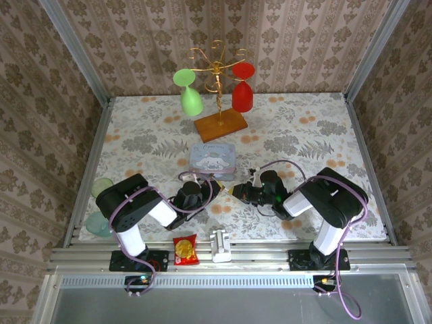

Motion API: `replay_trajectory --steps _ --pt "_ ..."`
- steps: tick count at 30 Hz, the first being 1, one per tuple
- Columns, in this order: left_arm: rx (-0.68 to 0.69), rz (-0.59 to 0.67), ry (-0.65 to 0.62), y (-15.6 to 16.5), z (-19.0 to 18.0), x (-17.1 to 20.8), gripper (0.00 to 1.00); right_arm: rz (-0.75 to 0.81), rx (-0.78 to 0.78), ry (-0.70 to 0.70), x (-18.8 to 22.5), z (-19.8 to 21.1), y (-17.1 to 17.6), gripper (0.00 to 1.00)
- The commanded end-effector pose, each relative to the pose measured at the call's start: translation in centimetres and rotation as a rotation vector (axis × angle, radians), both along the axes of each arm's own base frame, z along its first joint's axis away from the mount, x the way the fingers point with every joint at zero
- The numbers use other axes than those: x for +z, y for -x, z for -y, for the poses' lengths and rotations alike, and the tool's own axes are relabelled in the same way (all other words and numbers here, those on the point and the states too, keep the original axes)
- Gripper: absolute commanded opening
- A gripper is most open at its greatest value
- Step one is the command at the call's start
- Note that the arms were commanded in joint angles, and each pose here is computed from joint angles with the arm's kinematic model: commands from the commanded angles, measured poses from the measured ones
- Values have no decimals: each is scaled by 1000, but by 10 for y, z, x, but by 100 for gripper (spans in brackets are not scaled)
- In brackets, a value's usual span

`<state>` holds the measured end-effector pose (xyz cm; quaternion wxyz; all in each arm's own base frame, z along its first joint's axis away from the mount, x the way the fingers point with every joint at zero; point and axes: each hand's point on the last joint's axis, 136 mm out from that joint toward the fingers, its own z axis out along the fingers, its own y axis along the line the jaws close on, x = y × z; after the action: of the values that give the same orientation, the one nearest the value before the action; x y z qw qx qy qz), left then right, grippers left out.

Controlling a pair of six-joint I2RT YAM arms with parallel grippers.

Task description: Unlock the padlock with the key

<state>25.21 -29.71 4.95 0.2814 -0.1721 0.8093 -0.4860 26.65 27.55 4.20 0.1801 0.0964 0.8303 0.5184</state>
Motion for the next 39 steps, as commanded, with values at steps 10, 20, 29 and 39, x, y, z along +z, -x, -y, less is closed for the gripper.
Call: replay_trajectory --steps 10,20,29,39 --pt "7 38 93 -5 5 23 0 -10 -14 -119 2 -3 2 0" --pt "5 45 109 -4 7 25 0 27 -42 -136 13 -1 -6 0" --pt "-23 37 148 2 21 28 0 -12 -61 -155 9 -3 -13 0" --pt "-31 44 214 2 30 47 0 -20 -56 -206 23 -8 -20 0"
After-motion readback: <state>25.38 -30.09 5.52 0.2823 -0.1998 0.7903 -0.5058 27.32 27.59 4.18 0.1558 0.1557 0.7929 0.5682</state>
